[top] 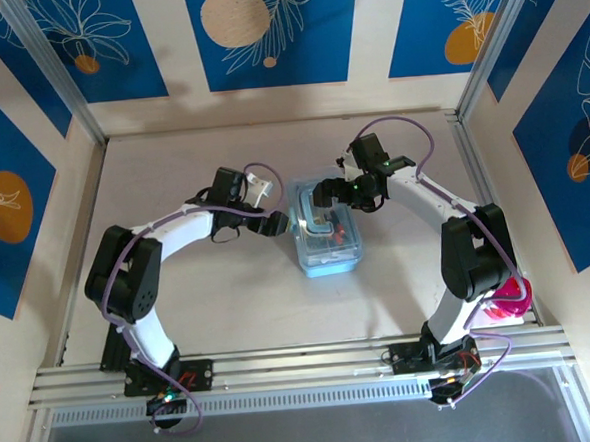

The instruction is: Pack the tool kit

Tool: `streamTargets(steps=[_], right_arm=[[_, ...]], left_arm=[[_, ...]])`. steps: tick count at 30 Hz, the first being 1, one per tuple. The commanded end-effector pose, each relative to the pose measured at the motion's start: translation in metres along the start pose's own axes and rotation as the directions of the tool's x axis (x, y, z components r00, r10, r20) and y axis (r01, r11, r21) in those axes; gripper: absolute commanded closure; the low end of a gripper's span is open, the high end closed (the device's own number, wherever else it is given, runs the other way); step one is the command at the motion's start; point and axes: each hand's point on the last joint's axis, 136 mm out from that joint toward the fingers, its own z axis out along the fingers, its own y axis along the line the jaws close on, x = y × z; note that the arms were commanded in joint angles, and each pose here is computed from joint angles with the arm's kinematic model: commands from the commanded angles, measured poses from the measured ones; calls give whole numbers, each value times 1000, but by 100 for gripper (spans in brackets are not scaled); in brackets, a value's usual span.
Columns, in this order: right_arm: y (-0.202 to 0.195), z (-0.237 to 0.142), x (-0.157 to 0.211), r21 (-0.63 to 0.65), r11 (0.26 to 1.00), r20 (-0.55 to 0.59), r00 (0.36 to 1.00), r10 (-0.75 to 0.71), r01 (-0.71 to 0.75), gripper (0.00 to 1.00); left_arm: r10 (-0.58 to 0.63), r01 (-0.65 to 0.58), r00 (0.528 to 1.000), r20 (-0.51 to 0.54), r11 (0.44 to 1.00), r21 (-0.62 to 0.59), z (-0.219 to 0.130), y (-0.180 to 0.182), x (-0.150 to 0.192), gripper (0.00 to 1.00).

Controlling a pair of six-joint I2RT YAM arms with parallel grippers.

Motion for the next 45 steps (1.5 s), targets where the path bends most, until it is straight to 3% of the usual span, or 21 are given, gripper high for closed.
streamTargets(steps=[1,11,21,27,41,45], right_arm=[[25,18,41,-108,993,-177,984,28,-48,0],[26,19,43,-106,993,-182,983,27,-47,0],[26,22,45,-105,993,-188,982,30,-50,0],[25,23,46,-105,993,-189,982,32,-53,0],[26,23,48,-108,993,-188,982,31,-52,0],[26,24,49,-110,993,-191,981,30,-52,0]], left_arm=[[-25,20,999,43,992,121,-2,-17,-10,0],[-10,5,1000,25,981,192,-5,-29,-4,3],[-18,23,1000,-19,957,290,-11,-46,6,30],[-33,42,999,-32,939,341,-17,-57,10,40],[-78,77,997,-11,929,361,-27,-59,12,41],[-108,105,994,-13,924,367,-22,-54,9,47]])
